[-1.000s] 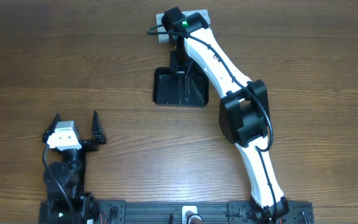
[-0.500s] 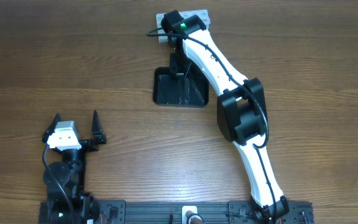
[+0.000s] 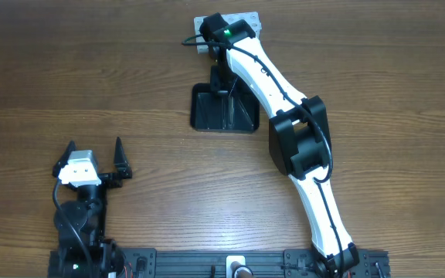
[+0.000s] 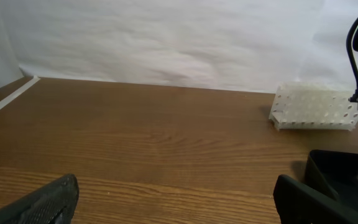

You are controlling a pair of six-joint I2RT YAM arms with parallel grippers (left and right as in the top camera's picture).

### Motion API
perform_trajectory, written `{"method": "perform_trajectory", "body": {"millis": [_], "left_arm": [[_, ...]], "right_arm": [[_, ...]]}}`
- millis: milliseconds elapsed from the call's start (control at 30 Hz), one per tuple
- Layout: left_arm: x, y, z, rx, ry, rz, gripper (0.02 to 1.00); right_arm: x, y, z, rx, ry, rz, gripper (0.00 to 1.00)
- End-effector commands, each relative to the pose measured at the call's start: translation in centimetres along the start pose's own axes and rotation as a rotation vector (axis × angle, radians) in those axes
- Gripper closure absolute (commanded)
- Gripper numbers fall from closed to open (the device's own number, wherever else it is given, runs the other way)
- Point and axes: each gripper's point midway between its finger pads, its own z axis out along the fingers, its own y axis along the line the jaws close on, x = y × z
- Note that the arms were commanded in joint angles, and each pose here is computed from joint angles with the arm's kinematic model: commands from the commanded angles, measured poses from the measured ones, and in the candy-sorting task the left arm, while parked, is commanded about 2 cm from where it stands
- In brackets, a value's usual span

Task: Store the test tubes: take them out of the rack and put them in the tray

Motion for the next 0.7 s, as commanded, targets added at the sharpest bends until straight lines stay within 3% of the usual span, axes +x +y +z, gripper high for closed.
{"method": "perform_trajectory", "body": {"millis": [33,300,500,633,700], "left_arm": [[0.04,-0.01,-0.02,0.002,-0.003,0.014,0.020],[0.04,-0.01,-0.02,0.002,-0.003,0.014,0.020],[0.04,-0.01,-0.02,0.002,-0.003,0.014,0.020],[0.04,-0.01,-0.02,0.002,-0.003,0.014,0.020],[0.04,-0.01,-0.02,0.002,-0.003,0.014,0.020]], "right_arm": [[-0.04,-0.24,1.61,0.011,0.018,0.012,0.912],[0.00,-0.26,1.83,0.011,0.019,0.012,0.901],[-0.04,-0.17,1.83,0.010,0.017,0.011,0.833],[-0.02,-0.18,1.83,0.010,0.017,0.011,0.755],[0.03,-0.20,1.83,0.011,0.019,0.011,0.665]]}}
